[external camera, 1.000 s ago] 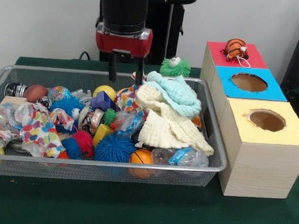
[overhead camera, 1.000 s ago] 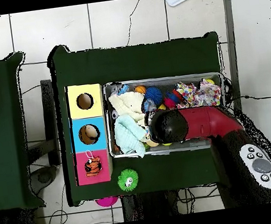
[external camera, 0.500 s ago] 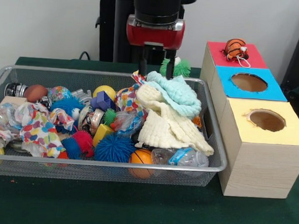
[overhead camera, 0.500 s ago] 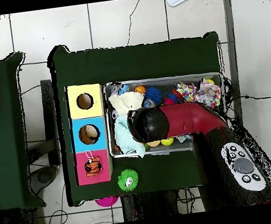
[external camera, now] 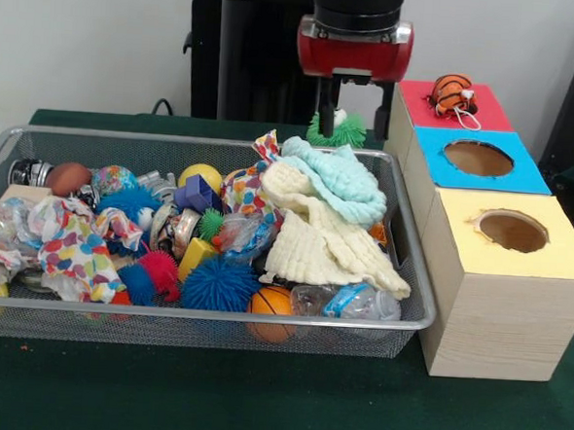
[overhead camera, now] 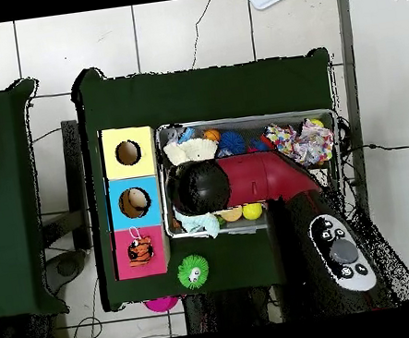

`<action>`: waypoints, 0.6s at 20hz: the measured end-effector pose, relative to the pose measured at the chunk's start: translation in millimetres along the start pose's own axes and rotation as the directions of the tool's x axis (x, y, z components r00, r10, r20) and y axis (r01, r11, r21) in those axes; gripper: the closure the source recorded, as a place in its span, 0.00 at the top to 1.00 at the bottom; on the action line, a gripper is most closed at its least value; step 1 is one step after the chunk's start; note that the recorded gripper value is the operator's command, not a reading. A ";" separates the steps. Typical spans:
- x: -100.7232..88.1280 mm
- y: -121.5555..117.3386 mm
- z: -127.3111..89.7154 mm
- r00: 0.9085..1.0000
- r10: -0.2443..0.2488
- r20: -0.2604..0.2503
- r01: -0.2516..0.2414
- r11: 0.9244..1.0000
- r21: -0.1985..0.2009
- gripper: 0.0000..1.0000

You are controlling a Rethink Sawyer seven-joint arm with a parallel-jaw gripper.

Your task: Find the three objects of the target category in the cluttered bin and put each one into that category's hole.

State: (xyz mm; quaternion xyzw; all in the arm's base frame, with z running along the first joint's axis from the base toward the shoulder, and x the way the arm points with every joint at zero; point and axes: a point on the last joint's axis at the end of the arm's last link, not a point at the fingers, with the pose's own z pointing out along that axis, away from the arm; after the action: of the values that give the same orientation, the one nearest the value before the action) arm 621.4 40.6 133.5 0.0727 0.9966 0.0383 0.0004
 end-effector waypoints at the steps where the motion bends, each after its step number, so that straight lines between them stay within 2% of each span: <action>1: 1.0 3.7 0.4 1.000 -0.007 -0.001 0.007 1.000 0.001 1.00; 8: 12.1 33.4 13.3 0.998 -0.068 -0.018 0.068 0.998 0.011 1.00; 12: 22.0 42.4 29.1 0.993 -0.115 -0.037 0.116 0.993 0.035 1.00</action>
State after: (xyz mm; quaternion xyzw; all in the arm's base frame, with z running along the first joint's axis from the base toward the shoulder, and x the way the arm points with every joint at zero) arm 605.9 87.8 107.8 0.0143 0.9995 0.0211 -0.0159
